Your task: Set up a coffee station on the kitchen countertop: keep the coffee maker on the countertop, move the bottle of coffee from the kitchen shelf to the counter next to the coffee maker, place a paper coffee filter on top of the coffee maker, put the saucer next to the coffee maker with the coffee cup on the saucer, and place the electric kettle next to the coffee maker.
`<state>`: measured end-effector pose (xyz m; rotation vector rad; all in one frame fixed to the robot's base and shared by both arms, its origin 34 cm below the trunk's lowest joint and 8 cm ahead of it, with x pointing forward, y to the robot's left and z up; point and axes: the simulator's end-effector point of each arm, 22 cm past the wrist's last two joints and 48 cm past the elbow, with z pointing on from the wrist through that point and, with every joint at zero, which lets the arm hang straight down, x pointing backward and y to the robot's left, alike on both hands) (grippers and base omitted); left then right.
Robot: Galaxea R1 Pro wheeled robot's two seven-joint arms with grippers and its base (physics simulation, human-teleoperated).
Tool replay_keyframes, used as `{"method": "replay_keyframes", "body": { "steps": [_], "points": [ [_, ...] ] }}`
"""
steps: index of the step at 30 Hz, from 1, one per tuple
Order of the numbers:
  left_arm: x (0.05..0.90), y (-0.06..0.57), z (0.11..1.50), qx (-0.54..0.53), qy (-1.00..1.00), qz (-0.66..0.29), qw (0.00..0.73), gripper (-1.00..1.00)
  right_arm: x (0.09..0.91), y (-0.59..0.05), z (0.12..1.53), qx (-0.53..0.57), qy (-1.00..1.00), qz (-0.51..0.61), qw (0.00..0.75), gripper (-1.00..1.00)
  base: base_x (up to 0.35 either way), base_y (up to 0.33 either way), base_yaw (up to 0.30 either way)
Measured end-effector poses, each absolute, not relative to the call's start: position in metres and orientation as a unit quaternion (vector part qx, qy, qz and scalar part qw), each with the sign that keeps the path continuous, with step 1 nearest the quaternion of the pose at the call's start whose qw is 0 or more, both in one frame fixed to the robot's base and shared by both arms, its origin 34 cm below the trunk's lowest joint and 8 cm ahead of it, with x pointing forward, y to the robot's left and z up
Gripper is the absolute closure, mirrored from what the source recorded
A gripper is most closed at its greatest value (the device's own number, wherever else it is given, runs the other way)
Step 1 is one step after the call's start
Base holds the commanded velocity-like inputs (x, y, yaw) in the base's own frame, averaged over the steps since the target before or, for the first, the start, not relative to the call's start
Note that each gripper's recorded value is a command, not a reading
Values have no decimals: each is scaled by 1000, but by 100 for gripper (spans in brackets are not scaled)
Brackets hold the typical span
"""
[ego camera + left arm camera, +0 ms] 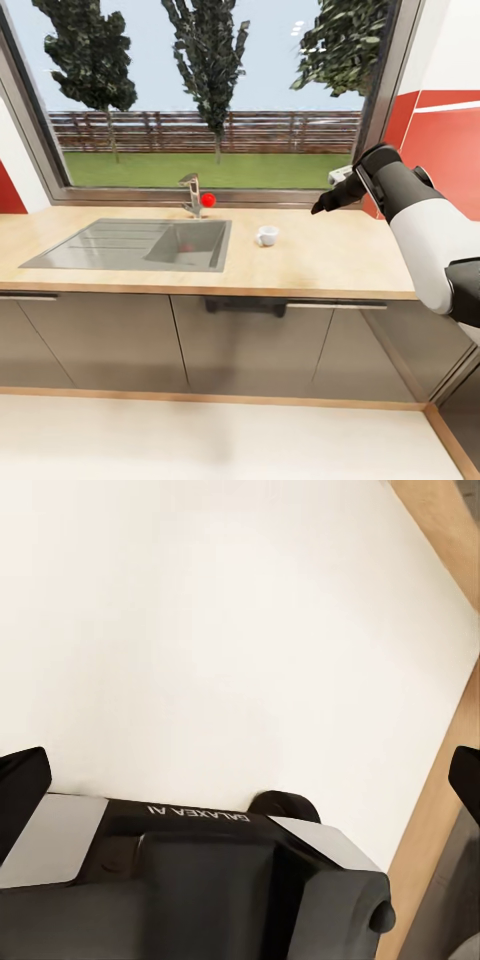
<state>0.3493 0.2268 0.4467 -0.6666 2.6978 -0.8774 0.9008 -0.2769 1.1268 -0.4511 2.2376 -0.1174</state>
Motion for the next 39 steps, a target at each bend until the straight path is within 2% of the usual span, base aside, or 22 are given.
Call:
{"method": "replay_keyframes", "body": {
  "steps": [15, 23, 32, 39],
  "points": [
    [349, 227, 447, -228, 920, -299, 113, -100, 897, -266, 1122, -191, 892, -26, 408, -100, 212, 30, 24],
    [349, 227, 446, -228, 920, -299, 114, -100, 898, -260, 1120, -195, 892, -23, 408, -100, 49, 17, 238],
    [349, 228, 447, -228, 920, -298, 114, -100, 897, -262, 1116, -193, 894, -23, 404, -100, 74, 1, 48],
    [349, 228, 446, -227, 920, -298, 114, -100, 891, -279, 1069, -176, 918, -21, 354, -100, 120, -17, 1]
  ]
}}
